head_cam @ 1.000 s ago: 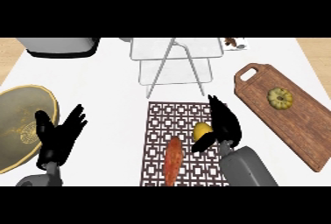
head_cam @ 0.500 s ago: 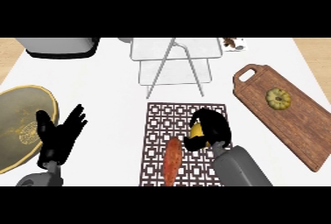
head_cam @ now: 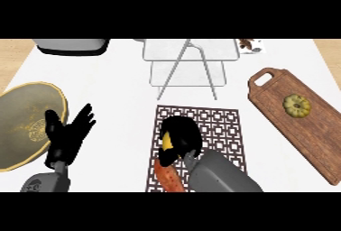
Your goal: Pick the lemon from the placemat and place it in the tiered shelf
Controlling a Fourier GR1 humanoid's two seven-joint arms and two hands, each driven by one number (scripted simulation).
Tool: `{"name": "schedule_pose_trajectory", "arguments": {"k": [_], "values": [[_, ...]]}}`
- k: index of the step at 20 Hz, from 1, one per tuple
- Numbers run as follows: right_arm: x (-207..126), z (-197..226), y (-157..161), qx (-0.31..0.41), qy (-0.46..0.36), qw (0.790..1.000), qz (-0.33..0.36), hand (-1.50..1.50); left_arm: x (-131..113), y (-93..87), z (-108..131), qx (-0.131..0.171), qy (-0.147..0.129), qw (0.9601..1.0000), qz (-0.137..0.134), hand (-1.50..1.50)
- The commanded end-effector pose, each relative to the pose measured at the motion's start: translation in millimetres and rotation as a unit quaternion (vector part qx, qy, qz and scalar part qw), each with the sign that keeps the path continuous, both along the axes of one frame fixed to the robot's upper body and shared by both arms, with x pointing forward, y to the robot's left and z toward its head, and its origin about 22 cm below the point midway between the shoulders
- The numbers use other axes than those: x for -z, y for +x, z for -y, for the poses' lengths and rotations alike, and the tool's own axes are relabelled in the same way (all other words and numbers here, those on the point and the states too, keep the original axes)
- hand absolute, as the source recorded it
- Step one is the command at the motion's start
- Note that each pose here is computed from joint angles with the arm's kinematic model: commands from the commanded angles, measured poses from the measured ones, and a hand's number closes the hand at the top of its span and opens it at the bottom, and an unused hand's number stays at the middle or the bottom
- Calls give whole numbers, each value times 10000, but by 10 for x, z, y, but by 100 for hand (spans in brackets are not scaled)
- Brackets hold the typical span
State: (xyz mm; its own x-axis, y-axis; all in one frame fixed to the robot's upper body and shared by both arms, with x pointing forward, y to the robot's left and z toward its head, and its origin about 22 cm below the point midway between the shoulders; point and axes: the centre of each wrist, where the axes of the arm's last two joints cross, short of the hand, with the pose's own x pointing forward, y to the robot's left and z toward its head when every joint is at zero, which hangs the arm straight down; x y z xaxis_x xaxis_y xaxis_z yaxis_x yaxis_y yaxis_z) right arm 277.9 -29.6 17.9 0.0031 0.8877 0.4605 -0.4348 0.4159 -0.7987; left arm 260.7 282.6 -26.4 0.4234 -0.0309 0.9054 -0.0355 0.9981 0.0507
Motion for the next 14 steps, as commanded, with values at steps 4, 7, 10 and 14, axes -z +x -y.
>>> {"name": "schedule_pose_trajectory", "arguments": {"k": [4,7,10,14], "values": [[-696,-548,-218,-207,785,9917,999,150,15,67,27,13,19,9999,-114,0],[-1050,-646,-398,-18,1057,9820,1565,150,13,-99,0,-143,-22,9999,-94,0],[-1617,-704,-414,170,1017,9693,2232,150,47,-69,-147,-280,29,9995,-142,0],[-1925,-729,-564,545,1027,9621,2466,150,-25,-37,-113,-228,54,9996,-176,0]]}}
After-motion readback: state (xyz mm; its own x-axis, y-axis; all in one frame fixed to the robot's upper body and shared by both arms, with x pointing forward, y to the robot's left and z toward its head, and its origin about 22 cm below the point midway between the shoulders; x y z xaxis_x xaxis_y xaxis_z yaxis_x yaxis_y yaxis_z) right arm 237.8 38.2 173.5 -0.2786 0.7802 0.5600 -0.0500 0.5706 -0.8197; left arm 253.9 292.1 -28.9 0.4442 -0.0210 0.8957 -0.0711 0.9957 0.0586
